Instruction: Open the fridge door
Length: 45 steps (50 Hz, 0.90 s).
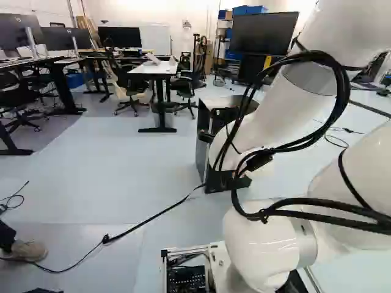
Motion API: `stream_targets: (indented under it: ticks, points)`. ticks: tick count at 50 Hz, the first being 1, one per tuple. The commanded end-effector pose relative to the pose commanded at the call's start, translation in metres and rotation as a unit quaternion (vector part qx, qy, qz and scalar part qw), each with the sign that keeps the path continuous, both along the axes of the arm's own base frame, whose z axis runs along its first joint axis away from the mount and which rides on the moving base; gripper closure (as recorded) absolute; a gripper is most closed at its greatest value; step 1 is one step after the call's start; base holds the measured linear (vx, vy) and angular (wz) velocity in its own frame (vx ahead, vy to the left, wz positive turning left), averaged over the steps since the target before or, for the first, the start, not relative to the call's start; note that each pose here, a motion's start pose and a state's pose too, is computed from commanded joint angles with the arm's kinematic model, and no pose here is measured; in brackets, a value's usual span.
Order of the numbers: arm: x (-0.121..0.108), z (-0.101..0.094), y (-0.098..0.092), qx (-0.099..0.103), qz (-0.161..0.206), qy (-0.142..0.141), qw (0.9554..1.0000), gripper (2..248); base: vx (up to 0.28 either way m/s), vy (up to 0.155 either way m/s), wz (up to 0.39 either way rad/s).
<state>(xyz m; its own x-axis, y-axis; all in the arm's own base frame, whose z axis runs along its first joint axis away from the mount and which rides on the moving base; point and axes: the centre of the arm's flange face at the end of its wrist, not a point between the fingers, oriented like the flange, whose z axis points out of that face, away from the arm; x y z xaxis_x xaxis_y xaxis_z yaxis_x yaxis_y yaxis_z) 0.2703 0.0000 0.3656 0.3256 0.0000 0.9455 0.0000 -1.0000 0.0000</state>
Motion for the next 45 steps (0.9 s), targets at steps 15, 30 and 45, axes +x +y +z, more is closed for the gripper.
stream_targets:
  ticks: [15,30,45]
  points:
    - [0.001,0.0,0.0,0.0,0.0,0.0,1.0,3,0.0,0.0,0.0]
    - [0.015,0.002,0.0,0.0,0.0,0.003,1.0,3,0.0,0.0,0.0]
    - [0.032,0.004,0.0,0.0,0.001,0.006,1.0,3,0.0,0.0,0.0]
